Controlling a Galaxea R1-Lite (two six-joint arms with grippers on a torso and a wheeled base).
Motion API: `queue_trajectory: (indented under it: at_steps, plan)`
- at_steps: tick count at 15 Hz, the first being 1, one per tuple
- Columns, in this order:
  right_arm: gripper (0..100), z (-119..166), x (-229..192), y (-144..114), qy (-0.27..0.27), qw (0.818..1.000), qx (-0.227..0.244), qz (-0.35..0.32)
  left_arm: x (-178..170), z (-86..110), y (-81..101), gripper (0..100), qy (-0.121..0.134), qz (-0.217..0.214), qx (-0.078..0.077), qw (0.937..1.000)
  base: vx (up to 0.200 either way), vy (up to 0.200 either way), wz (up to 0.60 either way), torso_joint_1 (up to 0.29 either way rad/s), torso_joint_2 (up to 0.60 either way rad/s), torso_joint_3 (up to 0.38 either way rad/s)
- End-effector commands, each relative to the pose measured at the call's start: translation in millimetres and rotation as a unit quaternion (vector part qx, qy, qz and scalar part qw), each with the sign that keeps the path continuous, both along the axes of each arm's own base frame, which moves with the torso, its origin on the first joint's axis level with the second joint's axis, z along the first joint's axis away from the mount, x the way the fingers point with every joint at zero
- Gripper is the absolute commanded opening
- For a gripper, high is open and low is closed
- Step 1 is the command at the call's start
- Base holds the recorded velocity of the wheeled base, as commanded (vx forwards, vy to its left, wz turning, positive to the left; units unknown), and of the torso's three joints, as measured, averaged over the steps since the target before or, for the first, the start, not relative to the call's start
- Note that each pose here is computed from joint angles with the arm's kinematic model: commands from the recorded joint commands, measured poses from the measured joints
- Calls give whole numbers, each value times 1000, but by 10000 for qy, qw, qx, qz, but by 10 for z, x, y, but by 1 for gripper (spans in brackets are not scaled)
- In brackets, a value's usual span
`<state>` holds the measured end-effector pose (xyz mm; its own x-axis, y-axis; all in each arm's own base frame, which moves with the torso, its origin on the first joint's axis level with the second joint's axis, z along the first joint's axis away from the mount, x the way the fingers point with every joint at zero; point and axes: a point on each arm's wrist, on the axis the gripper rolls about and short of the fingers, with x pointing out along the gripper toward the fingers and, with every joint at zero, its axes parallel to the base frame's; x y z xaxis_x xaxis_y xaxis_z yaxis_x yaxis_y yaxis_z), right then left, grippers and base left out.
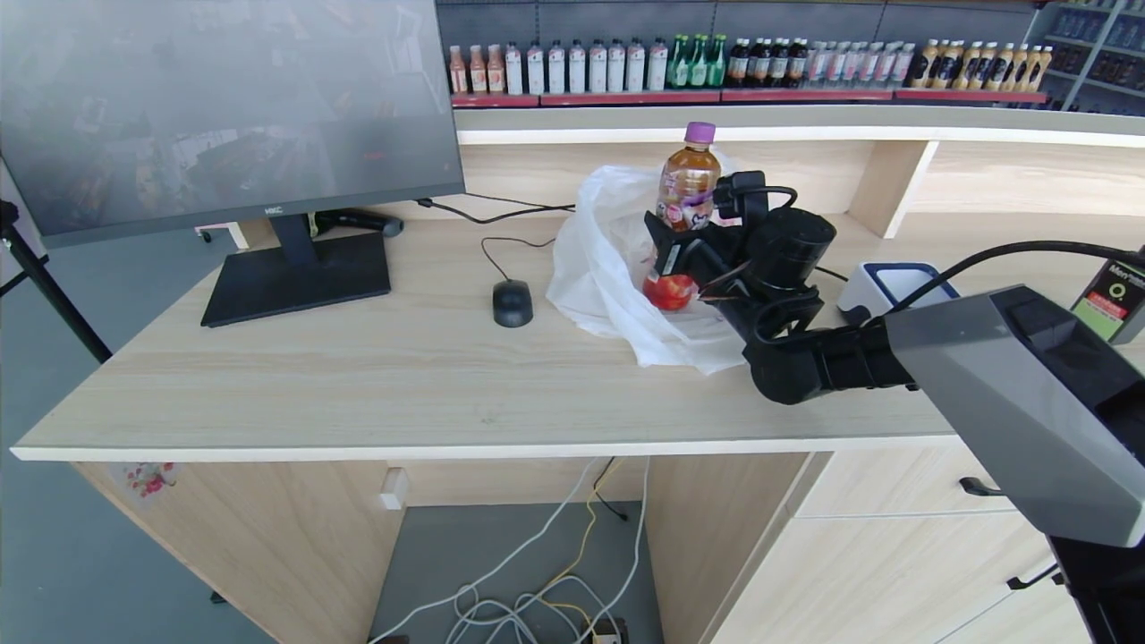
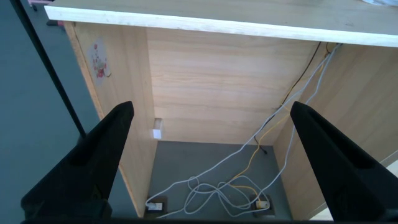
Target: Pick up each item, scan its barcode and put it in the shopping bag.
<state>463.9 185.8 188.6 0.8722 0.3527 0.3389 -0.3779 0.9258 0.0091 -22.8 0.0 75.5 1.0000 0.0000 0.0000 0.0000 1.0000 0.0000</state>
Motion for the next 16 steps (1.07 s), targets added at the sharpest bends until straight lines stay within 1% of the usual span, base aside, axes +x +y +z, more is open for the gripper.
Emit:
queue_trajectory:
  at_steps: [1, 7, 10, 13, 14, 16]
  plan:
    - [0, -50, 17, 4, 53, 10000, -19, -10, 0, 0, 0, 100, 0, -8, 0, 10000, 0, 0, 0, 0, 0, 0]
    - [0, -109, 21, 6, -72, 10000, -23, -29, 0, 0, 0, 100, 0, -8, 0, 10000, 0, 0, 0, 0, 0, 0]
    - [0, -221, -24, -4, -62, 10000, -38, -16, 0, 0, 0, 100, 0, 0, 0, 10000, 0, 0, 0, 0, 0, 0]
    - [0, -273, -44, -20, -82, 10000, -27, -31, 0, 0, 0, 100, 0, 0, 0, 10000, 0, 0, 0, 0, 0, 0]
    - [100, -270, -45, -21, -96, 9999, -21, -31, 0, 0, 0, 100, 0, 0, 0, 10000, 0, 0, 0, 0, 0, 0]
    - [100, -274, -48, -22, -132, 9999, -7, -32, 0, 0, 0, 100, 0, 0, 0, 10000, 0, 0, 0, 0, 0, 0]
